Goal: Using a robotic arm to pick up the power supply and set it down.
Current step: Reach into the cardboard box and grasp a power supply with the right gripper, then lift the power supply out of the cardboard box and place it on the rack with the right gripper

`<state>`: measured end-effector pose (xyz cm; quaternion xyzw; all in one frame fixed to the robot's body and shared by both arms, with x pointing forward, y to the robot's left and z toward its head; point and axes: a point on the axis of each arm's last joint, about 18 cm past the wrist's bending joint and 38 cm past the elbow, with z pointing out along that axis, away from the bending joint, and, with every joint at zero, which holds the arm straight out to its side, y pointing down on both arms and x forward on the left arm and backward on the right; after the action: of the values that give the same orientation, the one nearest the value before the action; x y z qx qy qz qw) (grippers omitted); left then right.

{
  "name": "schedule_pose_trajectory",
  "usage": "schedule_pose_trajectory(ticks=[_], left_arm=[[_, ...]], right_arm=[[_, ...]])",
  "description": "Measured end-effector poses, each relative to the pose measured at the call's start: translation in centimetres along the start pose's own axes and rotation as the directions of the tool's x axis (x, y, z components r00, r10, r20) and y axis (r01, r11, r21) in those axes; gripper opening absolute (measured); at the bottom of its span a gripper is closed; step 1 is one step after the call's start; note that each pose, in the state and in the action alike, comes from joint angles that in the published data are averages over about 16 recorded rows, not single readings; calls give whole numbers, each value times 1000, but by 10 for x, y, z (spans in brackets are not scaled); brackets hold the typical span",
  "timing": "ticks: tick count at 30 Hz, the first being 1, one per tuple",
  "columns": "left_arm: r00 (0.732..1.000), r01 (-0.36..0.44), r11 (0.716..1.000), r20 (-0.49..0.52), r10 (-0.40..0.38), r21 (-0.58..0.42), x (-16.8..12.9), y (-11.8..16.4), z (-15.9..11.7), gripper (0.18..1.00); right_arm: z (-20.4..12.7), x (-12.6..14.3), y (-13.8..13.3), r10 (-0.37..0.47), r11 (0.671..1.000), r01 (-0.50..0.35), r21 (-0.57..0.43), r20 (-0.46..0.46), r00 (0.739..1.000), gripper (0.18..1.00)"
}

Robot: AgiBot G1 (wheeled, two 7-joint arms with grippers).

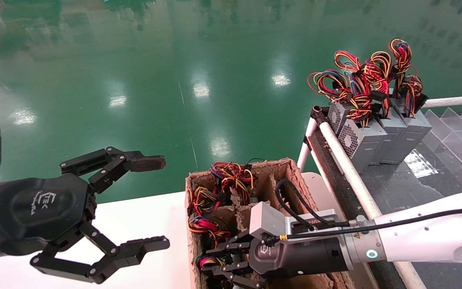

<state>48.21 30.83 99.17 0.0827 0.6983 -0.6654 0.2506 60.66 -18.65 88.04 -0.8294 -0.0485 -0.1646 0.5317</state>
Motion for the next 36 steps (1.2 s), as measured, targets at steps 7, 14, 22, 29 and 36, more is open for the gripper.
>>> schedule_pose_trajectory(ticks=[7, 14, 22, 29, 36], left_arm=[[1000, 0, 1000, 0, 0, 0, 0, 0, 0, 1001], [1000, 0, 1000, 0, 0, 0, 0, 0, 0, 1001], [1000, 0, 1000, 0, 0, 0, 0, 0, 0, 1001], [1000, 0, 1000, 0, 0, 0, 0, 0, 0, 1001], [1000, 0, 1000, 0, 0, 0, 0, 0, 0, 1001]], right_arm=[[-4, 0, -4, -13, 999, 13, 34, -2, 1000, 325], [-21, -2, -17, -44, 995, 46, 90, -23, 999, 287], [-64, -6, -44, -90, 977, 105, 185, -88, 992, 285], [-119, -13, -74, -127, 945, 173, 276, -175, 976, 285], [-187, -20, -97, -171, 911, 267, 315, -300, 938, 284]])
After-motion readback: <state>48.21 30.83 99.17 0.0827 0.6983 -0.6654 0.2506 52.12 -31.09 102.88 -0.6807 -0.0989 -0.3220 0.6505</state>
